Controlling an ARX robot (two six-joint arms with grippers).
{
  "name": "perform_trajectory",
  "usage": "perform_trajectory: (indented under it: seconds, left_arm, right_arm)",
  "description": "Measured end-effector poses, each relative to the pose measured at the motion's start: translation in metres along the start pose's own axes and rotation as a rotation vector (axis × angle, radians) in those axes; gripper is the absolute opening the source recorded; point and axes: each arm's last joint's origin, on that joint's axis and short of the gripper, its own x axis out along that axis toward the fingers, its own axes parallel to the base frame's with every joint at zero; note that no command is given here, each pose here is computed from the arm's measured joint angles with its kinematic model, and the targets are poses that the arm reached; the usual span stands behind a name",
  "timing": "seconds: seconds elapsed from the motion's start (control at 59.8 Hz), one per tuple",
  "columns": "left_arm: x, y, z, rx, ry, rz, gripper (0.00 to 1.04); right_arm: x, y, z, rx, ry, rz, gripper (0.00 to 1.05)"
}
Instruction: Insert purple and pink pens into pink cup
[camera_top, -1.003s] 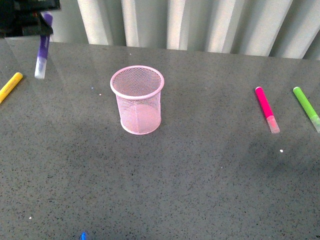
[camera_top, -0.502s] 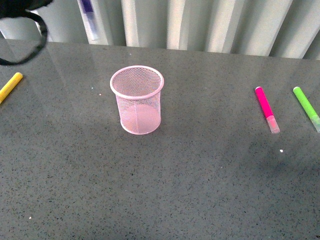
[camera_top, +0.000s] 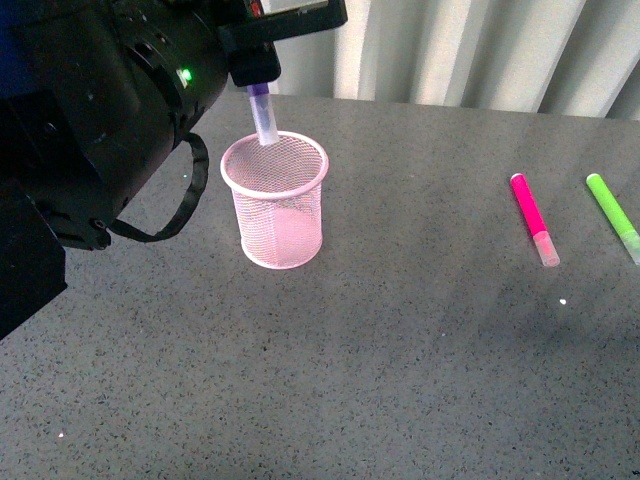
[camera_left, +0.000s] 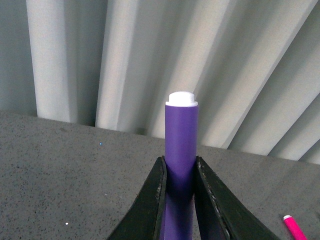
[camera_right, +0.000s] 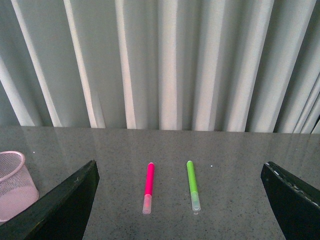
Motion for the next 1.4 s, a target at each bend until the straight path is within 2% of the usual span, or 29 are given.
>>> perform_trajectory:
  seconds: [0.619, 0.769, 0.919, 1.003, 1.087, 1.204, 1.404]
  left_arm:
    - [0.009, 0.003, -0.033, 0.021, 0.102, 0.016, 0.13]
    - [0.009, 0.006, -0.039, 0.003, 0.160, 0.022, 0.39]
    - [0.007, 0.010, -0.035, -0.010, 0.180, 0.022, 0.64]
    - [0.002, 0.015, -0.025, -0.016, 0.187, 0.014, 0.80]
    - [-0.005, 0.020, -0.001, 0.001, 0.189, 0.030, 0.99]
    - [-0.015, 0.027, 0.021, 0.059, 0.273, 0.026, 0.98]
    - [-0.063, 0.056, 0.049, 0.159, 0.538, 0.027, 0.98]
  right_arm:
    - [0.000, 0.000, 0.000, 0.000, 0.000, 0.000, 0.98]
    - [0.000, 0.000, 0.000, 0.000, 0.000, 0.000, 0.98]
    - [0.000, 0.000, 0.000, 0.000, 0.000, 0.000, 0.98]
    - [0.000, 0.000, 0.000, 0.000, 0.000, 0.000, 0.98]
    - [0.000, 0.000, 0.000, 0.000, 0.000, 0.000, 0.98]
    - [0.000, 0.000, 0.000, 0.000, 0.000, 0.000, 0.98]
    - [0.000, 0.000, 0.000, 0.000, 0.000, 0.000, 0.98]
